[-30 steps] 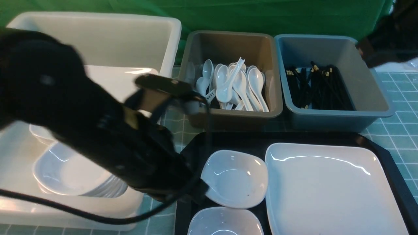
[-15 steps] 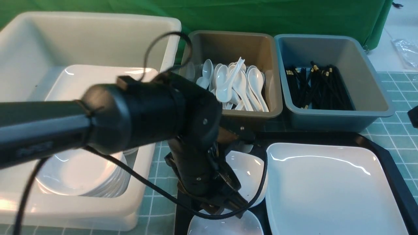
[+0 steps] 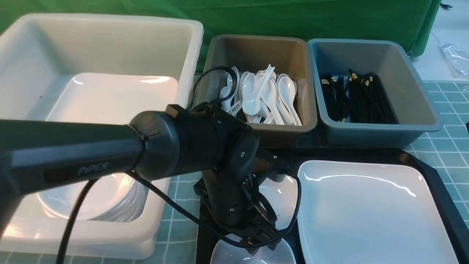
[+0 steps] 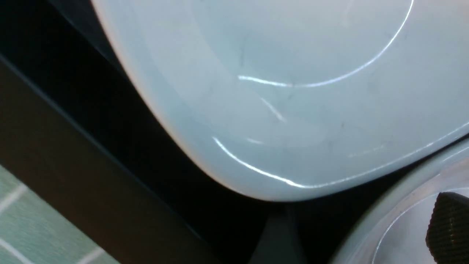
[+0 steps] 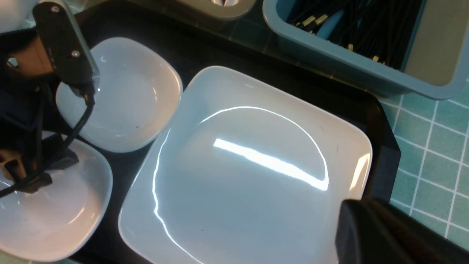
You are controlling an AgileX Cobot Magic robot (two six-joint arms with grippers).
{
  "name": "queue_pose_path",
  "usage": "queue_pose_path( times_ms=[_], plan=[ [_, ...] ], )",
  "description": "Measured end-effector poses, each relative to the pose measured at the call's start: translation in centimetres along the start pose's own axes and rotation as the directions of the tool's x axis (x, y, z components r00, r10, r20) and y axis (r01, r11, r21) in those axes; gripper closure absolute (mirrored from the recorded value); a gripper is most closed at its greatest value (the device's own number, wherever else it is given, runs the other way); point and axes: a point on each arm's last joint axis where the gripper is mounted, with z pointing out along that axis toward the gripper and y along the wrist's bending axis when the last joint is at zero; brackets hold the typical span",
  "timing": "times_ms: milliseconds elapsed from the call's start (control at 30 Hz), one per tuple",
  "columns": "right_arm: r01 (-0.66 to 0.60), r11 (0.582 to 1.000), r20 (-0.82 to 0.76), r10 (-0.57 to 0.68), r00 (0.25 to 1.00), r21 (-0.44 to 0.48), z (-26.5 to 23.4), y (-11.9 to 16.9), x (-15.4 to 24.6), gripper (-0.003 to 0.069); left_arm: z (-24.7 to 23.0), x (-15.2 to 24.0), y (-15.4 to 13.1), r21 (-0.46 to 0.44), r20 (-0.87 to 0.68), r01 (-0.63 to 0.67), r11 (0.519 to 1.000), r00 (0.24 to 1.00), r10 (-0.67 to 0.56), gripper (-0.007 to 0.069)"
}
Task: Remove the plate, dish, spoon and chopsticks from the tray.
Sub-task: Use the left arm to grab a small plate from the dinner plate
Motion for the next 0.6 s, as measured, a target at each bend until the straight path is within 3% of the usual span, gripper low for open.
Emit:
queue_pose_path(
  times_ms=[200, 367, 600],
  plan=[
    [0.0, 1.0, 0.001, 0.0, 1.0, 0.0, 0.0, 0.0, 0.0, 0.0637, 0.8, 0.5, -0.2, 0.023, -0.083, 0.03, 0.999, 0.996, -0.028, 0.0198],
    [0.0, 1.0, 0.004, 0.0, 1.0, 0.0, 0.0, 0.0, 0.0, 0.0637, 0.4, 0.8, -0.3, 0.026, -0.134, 0.065, 0.998, 0.989, -0.061, 0.045],
    [0.0, 1.0, 0.004, 0.0, 1.0, 0.0, 0.0, 0.0, 0.0, 0.0637, -1.7, 1.1, -0.4, 0.033, -0.099, 0.086, 0.996, 0.992, -0.082, 0.0529]
  ],
)
